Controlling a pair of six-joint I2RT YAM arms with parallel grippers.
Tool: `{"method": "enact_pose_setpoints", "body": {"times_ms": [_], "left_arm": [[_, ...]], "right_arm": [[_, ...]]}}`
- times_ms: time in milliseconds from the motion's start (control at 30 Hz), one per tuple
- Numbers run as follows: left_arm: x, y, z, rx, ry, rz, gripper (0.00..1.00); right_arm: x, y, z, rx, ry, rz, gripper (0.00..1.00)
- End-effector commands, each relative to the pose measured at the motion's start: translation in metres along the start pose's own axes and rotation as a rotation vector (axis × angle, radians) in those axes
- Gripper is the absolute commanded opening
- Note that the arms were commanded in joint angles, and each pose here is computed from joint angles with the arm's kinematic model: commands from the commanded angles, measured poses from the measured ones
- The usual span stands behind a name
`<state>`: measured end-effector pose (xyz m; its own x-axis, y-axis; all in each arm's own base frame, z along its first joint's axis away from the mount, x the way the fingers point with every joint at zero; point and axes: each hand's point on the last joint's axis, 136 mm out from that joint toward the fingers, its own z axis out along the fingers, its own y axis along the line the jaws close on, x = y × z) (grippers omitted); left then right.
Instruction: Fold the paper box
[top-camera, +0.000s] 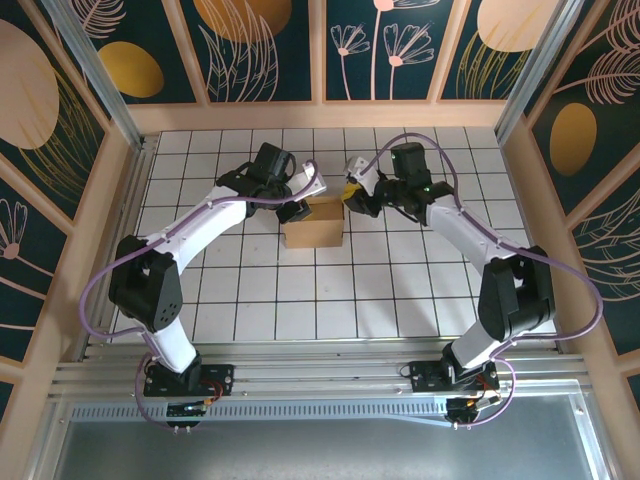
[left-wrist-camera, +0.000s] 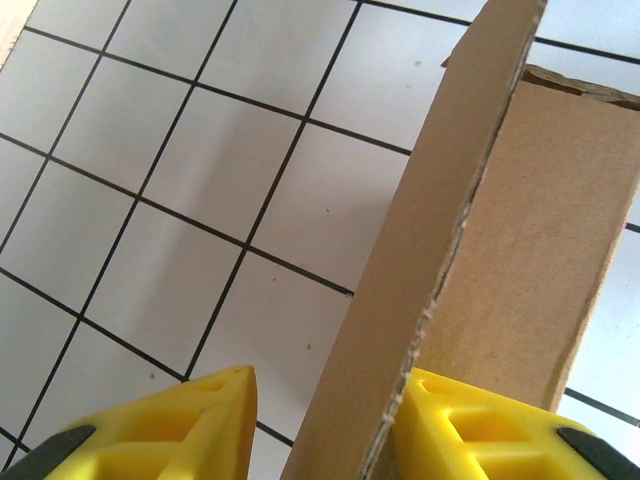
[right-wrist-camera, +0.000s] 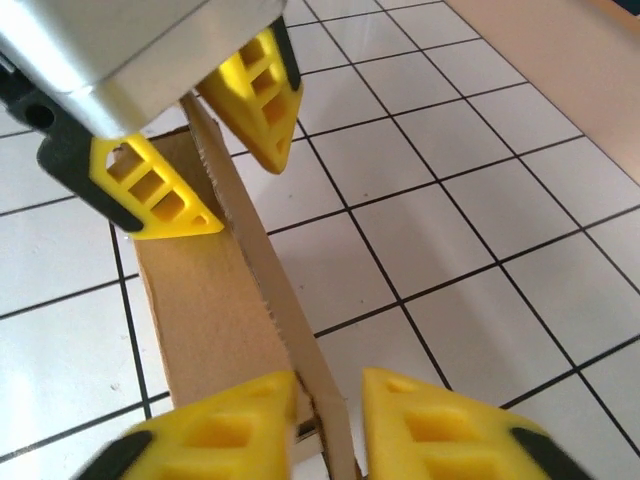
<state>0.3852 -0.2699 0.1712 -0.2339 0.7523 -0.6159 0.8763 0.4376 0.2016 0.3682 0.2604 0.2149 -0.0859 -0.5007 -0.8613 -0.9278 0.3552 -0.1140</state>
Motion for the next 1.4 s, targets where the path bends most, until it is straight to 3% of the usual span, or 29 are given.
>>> {"method": "enact_pose_setpoints", "body": {"times_ms": [0, 67, 267, 633, 1067, 1367], "left_arm": [[0.011, -0.009, -0.001, 0.039, 0.019, -0.035, 0.4], [0.009, -0.009, -0.003, 0.044, 0.014, -0.042, 0.39], [0.001, -0.01, -0.007, 0.055, -0.008, -0.063, 0.39], [-0.004, -0.011, -0.004, 0.094, 0.012, -0.106, 0.39], [-0.005, -0.012, 0.001, 0.121, 0.027, -0.141, 0.23], [-0.013, -0.012, -0.002, 0.135, -0.002, -0.154, 0.18]], "right_arm": [[-0.016, -0.006, -0.013, 0.053, -0.028, 0.082, 0.36], [-0.012, -0.011, -0.017, 0.056, -0.018, 0.15, 0.41], [0.0, -0.014, -0.023, -0.044, -0.013, 0.434, 0.41], [0.009, 0.002, -0.021, -0.087, -0.043, 0.415, 0.49], [0.022, -0.015, -0.005, -0.023, 0.017, 0.443, 0.36], [0.016, -0.009, 0.004, -0.022, 0.032, 0.435, 0.26]]}}
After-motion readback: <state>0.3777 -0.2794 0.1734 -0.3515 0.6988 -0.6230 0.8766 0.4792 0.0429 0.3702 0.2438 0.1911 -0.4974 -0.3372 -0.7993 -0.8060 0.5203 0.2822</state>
